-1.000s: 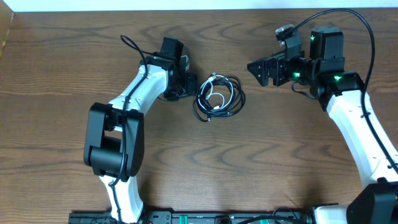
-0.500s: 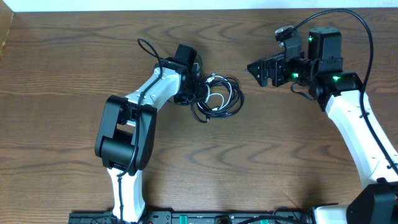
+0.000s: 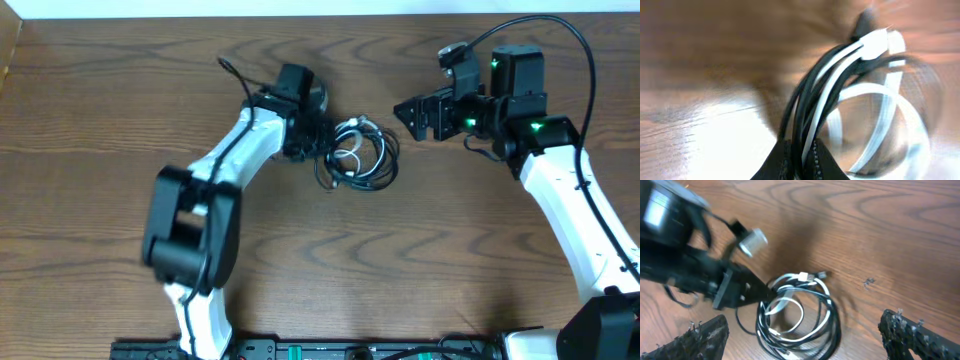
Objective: Untangle cables
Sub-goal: 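Grasp the black and white cables with both grippers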
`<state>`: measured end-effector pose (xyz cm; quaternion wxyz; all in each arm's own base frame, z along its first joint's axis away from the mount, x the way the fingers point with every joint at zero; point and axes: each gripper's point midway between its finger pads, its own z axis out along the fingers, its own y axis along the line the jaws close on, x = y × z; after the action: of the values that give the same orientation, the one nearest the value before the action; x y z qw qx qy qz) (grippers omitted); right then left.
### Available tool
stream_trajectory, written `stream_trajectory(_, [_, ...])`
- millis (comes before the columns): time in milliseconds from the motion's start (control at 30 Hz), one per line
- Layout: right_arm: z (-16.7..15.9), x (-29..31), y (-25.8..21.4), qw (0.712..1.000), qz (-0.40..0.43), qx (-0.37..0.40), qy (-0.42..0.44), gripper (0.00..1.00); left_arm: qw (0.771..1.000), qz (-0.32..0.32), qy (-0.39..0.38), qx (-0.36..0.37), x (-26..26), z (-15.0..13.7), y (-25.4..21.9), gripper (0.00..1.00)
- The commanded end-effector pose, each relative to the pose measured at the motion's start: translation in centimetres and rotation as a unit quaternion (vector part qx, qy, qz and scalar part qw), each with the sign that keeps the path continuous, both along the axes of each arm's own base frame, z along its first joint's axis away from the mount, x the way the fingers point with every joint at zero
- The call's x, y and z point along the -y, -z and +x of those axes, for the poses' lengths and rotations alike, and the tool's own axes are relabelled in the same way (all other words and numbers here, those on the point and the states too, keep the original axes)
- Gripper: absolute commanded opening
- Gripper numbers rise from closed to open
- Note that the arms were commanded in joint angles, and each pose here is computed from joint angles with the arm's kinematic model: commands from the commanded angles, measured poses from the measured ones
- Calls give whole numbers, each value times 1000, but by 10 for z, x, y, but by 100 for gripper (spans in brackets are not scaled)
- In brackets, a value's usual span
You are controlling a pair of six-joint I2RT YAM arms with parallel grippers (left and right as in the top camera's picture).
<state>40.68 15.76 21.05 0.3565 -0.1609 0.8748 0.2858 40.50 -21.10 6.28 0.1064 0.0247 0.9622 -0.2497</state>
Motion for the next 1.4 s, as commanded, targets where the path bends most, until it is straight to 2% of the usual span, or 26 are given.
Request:
stream_trajectory(0, [-1, -13, -7, 1000, 6, 6, -11, 94, 993, -60, 30, 97, 14, 6, -87, 7])
stream_trajectory(133, [0, -21, -12, 1000, 21, 6, -8, 92, 986, -76, 31, 148, 12, 1, -133, 8])
stream_trajectory(300, [3, -25, -16, 999, 50, -12, 16, 88, 982, -86, 32, 165, 12, -4, -151, 8])
stream_trajectory(633, [-14, -59, -16, 998, 59, -27, -12, 80, 983, -103, -2, 150, 13, -1, -155, 7])
stream_trajectory(667, [-15, -62, -15, 998, 57, -32, -8, 77, 984, -105, -8, 147, 13, 0, -155, 8])
stream_trajectory(767, [-12, -54, 2, 993, 41, -78, 82, 64, 984, -115, -31, 129, 13, 0, -155, 7])
stream_trajectory(1000, [1, -55, 27, 981, 56, -123, 137, 63, 984, -134, -37, 112, 17, -4, -157, 7])
stream_trajectory(1133, [10, -76, 34, 982, 90, -129, 102, 61, 984, -140, -32, 110, 19, -5, -158, 8])
stream_trajectory(1233, [11, -85, 44, 979, 107, -150, 90, 52, 984, -139, -32, 110, 19, -5, -158, 7])
stream_trajectory(1367, [12, -78, 64, 976, 88, -170, 109, 22, 983, -129, -11, 128, 19, -5, -158, 8])
